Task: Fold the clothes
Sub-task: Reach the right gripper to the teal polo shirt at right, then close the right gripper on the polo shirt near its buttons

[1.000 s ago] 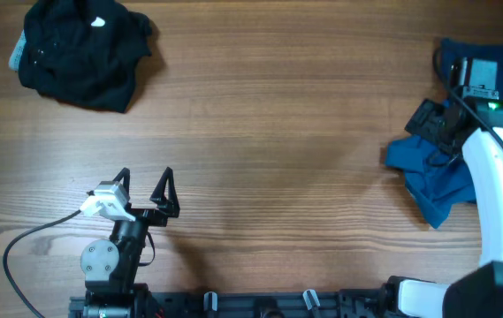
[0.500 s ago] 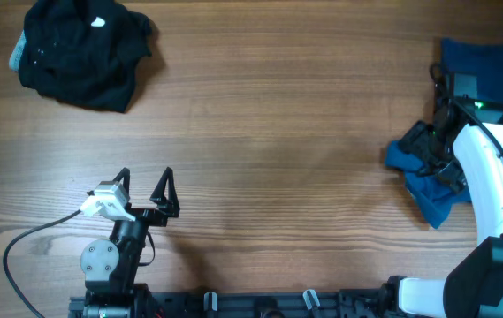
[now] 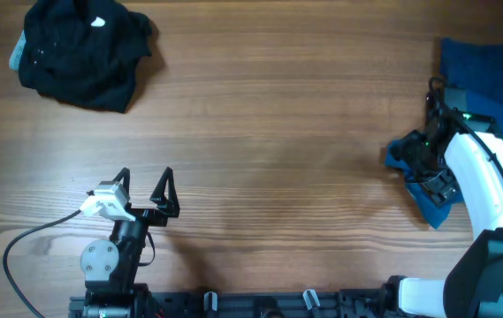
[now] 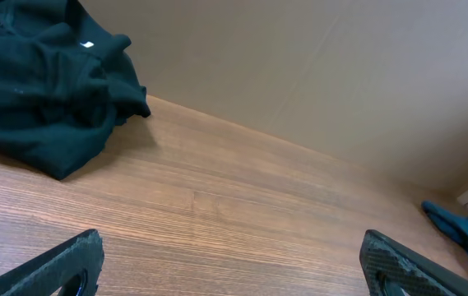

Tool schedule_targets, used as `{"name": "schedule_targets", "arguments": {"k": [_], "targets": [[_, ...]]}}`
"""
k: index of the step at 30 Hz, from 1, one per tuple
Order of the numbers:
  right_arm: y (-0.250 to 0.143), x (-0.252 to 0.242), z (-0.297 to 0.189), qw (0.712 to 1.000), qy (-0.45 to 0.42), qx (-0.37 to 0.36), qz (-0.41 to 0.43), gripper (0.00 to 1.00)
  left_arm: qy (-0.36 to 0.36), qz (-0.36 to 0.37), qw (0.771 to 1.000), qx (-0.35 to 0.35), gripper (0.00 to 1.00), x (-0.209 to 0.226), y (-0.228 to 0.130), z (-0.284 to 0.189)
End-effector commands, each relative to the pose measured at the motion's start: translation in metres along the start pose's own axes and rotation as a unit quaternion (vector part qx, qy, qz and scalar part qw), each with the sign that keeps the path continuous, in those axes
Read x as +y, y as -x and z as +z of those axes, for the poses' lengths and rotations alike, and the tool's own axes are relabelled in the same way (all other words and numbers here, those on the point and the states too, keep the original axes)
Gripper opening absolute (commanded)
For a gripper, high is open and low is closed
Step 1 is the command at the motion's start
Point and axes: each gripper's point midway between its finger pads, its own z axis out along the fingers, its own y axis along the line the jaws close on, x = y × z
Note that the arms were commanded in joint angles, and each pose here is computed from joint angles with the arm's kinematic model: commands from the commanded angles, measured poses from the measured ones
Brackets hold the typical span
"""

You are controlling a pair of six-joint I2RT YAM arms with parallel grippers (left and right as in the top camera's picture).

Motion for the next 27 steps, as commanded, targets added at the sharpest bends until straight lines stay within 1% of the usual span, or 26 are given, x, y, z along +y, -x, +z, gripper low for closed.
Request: {"name": "schedule_targets", "arguments": {"k": [1,8,14,18,22,27], "targets": [[-0.007,-0.005,0.012,1.000,-0.011,0.013,0.011,1.00,0.007,-0.001,1.000,-0.001,1.00,0.003,-0.002,0.000],[-0.014,-0.010,0.035,1.000,-0.014,0.007,0.011,1.00,0.007,-0.001,1.000,-0.001,1.00,0.003,-0.002,0.000],[-0.011,-0.011,0.040,1.000,-0.015,-0.008,0.008,1.00,0.007,-0.001,1.000,-0.001,1.00,0.003,-0.002,0.000],[-0.004,-0.001,0.040,0.998,0.005,-0.022,-0.061,1.00,0.007,-0.001,1.000,-0.001,1.00,0.003,-0.002,0.000],[0.001,0.006,0.040,0.985,0.015,-0.033,-0.168,1.00,0.007,-0.001,1.000,-0.001,1.00,0.003,-0.002,0.000],[0.001,0.010,0.039,0.980,0.025,-0.034,-0.193,1.00,0.007,-0.001,1.000,-0.001,1.00,0.003,-0.002,0.000]]}}
